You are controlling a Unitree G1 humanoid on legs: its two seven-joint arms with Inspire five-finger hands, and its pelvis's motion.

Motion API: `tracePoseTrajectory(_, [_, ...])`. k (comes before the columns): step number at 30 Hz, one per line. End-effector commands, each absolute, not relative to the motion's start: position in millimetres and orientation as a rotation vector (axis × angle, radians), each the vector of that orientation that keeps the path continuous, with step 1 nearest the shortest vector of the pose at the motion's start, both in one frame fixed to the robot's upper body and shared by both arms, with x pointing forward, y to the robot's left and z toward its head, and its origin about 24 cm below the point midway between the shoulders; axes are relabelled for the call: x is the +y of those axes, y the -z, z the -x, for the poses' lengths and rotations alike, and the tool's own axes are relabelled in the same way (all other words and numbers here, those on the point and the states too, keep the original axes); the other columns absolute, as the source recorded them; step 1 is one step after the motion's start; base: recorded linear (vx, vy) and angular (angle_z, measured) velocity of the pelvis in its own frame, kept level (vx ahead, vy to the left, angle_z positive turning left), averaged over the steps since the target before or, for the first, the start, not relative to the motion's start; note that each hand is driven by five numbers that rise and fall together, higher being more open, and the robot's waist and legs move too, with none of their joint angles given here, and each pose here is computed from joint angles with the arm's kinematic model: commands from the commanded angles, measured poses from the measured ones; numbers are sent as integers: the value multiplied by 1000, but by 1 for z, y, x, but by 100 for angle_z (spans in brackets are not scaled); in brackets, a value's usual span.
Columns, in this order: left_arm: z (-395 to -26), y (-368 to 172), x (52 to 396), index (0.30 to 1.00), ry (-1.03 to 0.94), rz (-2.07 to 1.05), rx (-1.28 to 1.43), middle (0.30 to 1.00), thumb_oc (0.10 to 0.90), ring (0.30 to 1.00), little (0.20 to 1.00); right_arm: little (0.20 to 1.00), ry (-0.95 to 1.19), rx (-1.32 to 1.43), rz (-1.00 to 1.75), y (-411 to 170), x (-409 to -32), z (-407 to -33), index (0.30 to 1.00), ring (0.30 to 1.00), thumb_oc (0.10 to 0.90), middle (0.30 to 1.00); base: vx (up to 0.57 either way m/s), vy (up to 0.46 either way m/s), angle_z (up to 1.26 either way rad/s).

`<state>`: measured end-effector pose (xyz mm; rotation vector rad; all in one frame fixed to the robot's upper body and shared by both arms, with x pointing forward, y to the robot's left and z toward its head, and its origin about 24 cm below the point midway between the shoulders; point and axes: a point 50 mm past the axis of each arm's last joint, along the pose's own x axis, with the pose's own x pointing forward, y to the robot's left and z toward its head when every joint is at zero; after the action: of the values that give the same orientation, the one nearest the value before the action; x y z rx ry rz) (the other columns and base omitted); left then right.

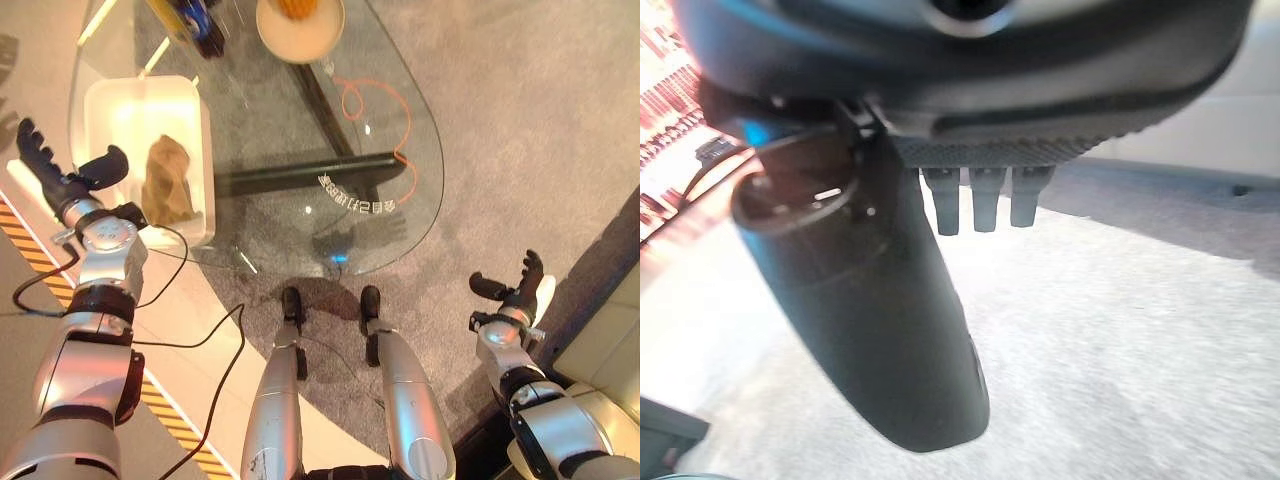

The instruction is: Wipe the table with a cloth and put it in the basket.

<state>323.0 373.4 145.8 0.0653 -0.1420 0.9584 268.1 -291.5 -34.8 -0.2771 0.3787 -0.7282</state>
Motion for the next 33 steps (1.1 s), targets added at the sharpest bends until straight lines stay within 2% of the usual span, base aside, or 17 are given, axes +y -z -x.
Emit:
tracePoseTrajectory(1, [-286,-147,412,900,-991,-94,-201,900,800,900,900,900,712,461,353,55,-319,-224,900,900,800,900,222,13,0])
tracePoseTrajectory(5, [-261,-96,415,900,-927,-86,-48,900,800,900,900,900,664,578,388,76,-318,-195,900,900,800,900,165,17,-4])
tracePoseTrajectory(11, [-223,-9,399,900,-807,-26,282,900,800,900,900,900,553,785,390,103,-312,-163,900,900,800,900,111,23,11])
tracePoseTrajectory(15, [-181,52,376,900,-748,11,544,900,800,900,900,900,487,922,390,118,-307,-142,900,900,800,900,106,30,-3])
tracePoseTrajectory(19, [-149,91,350,900,-664,28,739,900,800,900,900,900,450,1028,359,128,-305,-123,900,900,800,900,80,17,-1])
tracePoseTrajectory(25, [-112,134,301,900,-448,46,1004,900,800,900,900,900,381,1178,330,143,-293,-97,900,900,800,900,64,9,-1])
tracePoseTrajectory(33, [-91,150,278,900,-288,-10,1190,900,800,900,900,900,307,1309,327,151,-281,-83,900,900,800,900,38,-4,-2])
